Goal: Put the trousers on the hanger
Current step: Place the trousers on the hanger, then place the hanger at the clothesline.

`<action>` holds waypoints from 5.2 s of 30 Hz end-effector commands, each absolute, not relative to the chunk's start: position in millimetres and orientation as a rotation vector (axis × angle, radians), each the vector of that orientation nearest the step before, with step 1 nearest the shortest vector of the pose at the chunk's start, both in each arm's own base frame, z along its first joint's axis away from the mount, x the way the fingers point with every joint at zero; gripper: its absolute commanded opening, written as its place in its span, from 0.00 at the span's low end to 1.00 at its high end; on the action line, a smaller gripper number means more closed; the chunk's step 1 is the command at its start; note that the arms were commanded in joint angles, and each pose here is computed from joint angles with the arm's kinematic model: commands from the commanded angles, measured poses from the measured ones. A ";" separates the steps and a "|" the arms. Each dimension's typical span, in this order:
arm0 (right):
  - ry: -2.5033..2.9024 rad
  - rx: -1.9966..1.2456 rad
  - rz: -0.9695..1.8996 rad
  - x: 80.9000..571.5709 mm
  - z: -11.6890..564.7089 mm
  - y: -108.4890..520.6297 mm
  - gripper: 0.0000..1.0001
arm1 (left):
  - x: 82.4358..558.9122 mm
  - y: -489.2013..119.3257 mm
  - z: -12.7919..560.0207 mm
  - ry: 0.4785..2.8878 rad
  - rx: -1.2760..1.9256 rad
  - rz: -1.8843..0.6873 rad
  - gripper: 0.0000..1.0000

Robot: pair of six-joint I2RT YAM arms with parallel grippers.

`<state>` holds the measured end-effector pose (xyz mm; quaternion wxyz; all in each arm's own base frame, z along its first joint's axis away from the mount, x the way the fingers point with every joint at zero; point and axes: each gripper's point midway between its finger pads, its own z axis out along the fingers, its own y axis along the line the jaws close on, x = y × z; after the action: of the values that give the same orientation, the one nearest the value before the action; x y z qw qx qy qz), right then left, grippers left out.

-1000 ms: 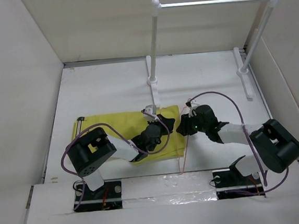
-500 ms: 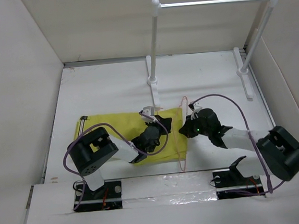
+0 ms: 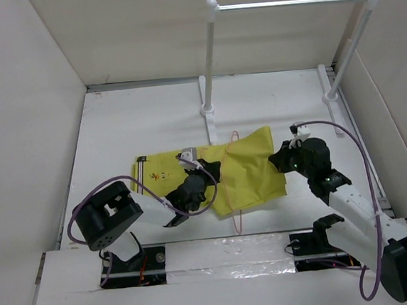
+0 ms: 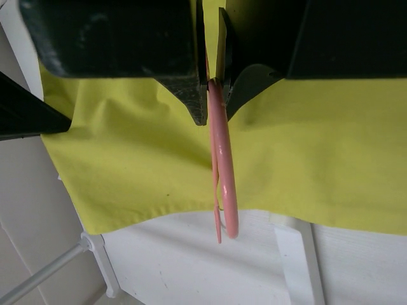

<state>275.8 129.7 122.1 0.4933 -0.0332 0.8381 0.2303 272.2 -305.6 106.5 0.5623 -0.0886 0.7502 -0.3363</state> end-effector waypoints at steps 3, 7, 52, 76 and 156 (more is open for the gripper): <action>1.944 -0.065 0.485 288.2 154.1 106.0 0.00 | 270.7 -267.1 101.8 1.781 -0.199 -0.618 0.00; 1.942 0.027 0.454 286.7 148.5 81.2 0.00 | 270.7 -255.9 109.5 1.781 -0.180 -0.572 0.00; 1.879 -0.366 1.012 201.0 206.9 293.8 0.57 | 273.9 -310.0 288.4 1.502 -0.139 -0.781 0.00; 1.700 -0.242 1.269 208.0 246.0 306.3 0.00 | 271.1 -338.1 350.3 1.386 0.019 -0.835 0.36; 1.362 0.226 1.027 500.3 418.9 -57.5 0.00 | 230.9 -256.8 235.7 1.656 0.015 -0.829 0.41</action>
<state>517.0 -55.8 370.8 0.5850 0.1761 0.6422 0.4630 228.0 -255.6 217.8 0.5883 0.0162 0.7284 -0.3508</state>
